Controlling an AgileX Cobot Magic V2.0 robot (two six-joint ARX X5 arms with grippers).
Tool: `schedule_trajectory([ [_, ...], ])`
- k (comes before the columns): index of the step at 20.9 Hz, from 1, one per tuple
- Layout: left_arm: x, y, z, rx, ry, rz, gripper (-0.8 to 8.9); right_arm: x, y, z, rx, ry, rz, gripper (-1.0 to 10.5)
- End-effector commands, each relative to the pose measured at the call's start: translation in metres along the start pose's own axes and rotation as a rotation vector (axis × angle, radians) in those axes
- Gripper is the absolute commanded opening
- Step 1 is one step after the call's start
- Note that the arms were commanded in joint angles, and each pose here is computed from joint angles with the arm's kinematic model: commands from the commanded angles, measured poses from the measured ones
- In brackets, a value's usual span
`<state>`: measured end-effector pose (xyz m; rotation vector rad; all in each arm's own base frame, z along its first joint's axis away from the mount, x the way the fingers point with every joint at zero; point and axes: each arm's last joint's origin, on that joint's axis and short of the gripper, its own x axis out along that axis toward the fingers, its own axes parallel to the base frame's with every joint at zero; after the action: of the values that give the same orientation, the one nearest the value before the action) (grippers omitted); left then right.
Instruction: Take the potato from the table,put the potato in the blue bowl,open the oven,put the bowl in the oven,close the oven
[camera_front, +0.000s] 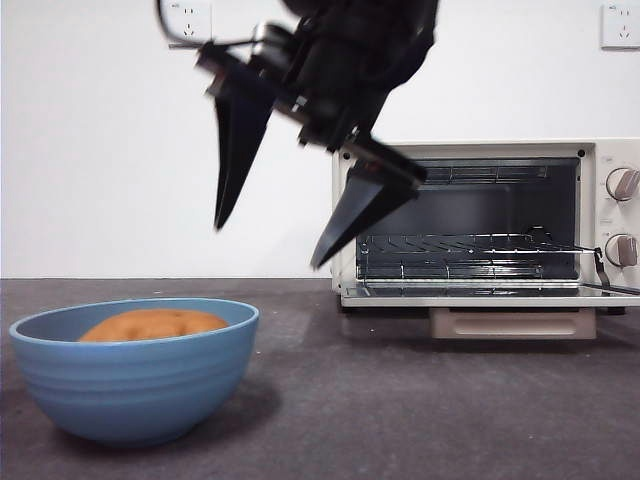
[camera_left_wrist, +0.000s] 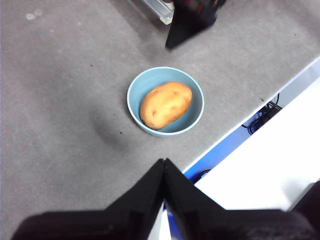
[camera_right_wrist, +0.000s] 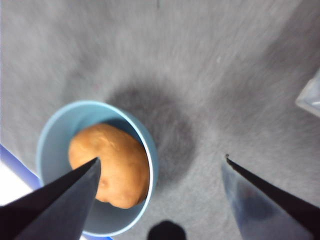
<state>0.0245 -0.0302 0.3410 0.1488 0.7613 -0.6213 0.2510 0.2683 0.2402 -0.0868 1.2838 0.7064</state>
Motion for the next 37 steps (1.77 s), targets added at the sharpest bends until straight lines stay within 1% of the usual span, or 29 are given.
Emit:
schedule_trajectory([
  [1,0.001,0.0,0.0,-0.008,-0.003,0.002,-0.06,0.018,0.004,0.002,-0.031,0.055,-0.043,4.0],
  [2,0.001,0.0,0.0,-0.007,-0.003,0.002,-0.06,0.024,0.006,0.001,-0.034,0.08,-0.053,4.0],
  [3,0.001,0.0,0.0,-0.003,-0.003,0.003,-0.05,0.029,0.006,0.001,-0.032,0.104,-0.058,3.7],
  [6,0.001,0.001,0.0,0.0,-0.016,0.031,-0.05,0.043,0.008,-0.004,-0.035,0.156,-0.074,1.8],
  [9,0.001,0.001,0.0,0.0,-0.016,0.031,-0.05,0.05,0.008,-0.006,-0.033,0.19,-0.084,-0.2],
  [11,0.001,0.001,0.0,0.0,-0.016,0.031,-0.05,0.05,0.008,-0.006,-0.026,0.182,-0.082,-0.1],
  [13,0.001,0.001,0.0,0.0,-0.016,0.031,-0.05,0.041,0.011,-0.002,-0.015,0.181,-0.088,-0.1],
  [15,0.001,0.001,0.0,0.0,-0.016,0.031,-0.05,0.018,0.012,0.005,-0.016,0.14,-0.146,-0.1],
  [17,0.001,0.001,0.0,-0.001,-0.014,0.027,-0.05,-0.008,0.014,0.011,-0.034,0.127,-0.215,-0.1],
  [18,0.001,0.0,0.0,-0.001,-0.013,0.024,-0.05,-0.021,0.009,0.014,-0.032,0.123,-0.256,-0.1],
  [19,0.001,0.0,0.0,-0.001,-0.013,0.024,-0.05,-0.031,0.004,0.017,-0.018,0.119,-0.288,-0.1],
  [20,0.001,0.0,0.0,-0.001,-0.013,0.024,-0.05,-0.039,-0.003,0.021,0.0,0.123,-0.301,-0.1],
  [22,0.001,0.0,0.0,-0.001,-0.013,0.024,-0.05,-0.053,-0.028,0.027,0.069,0.116,-0.319,-0.1],
  [24,0.001,0.0,0.0,-0.001,-0.013,0.024,-0.05,-0.063,-0.059,0.031,0.161,0.114,-0.331,-0.1],
  [26,0.001,0.0,0.0,-0.001,-0.014,0.026,-0.05,-0.073,-0.09,0.033,0.271,0.104,-0.315,-0.1],
  [29,0.001,0.001,0.0,-0.001,-0.022,0.045,-0.05,-0.088,-0.13,0.034,0.42,0.057,-0.306,-0.1],
  [33,0.001,0.003,0.001,0.0,-0.054,0.121,-0.05,-0.101,-0.164,0.032,0.545,-0.005,-0.325,-0.1],
  [35,0.001,0.003,0.001,-0.001,-0.055,0.124,-0.05,-0.107,-0.178,0.035,0.611,-0.072,-0.323,-0.1],
  [37,0.001,0.003,0.001,-0.001,-0.056,0.124,-0.05,-0.111,-0.188,0.037,0.683,-0.129,-0.282,-0.1],
])
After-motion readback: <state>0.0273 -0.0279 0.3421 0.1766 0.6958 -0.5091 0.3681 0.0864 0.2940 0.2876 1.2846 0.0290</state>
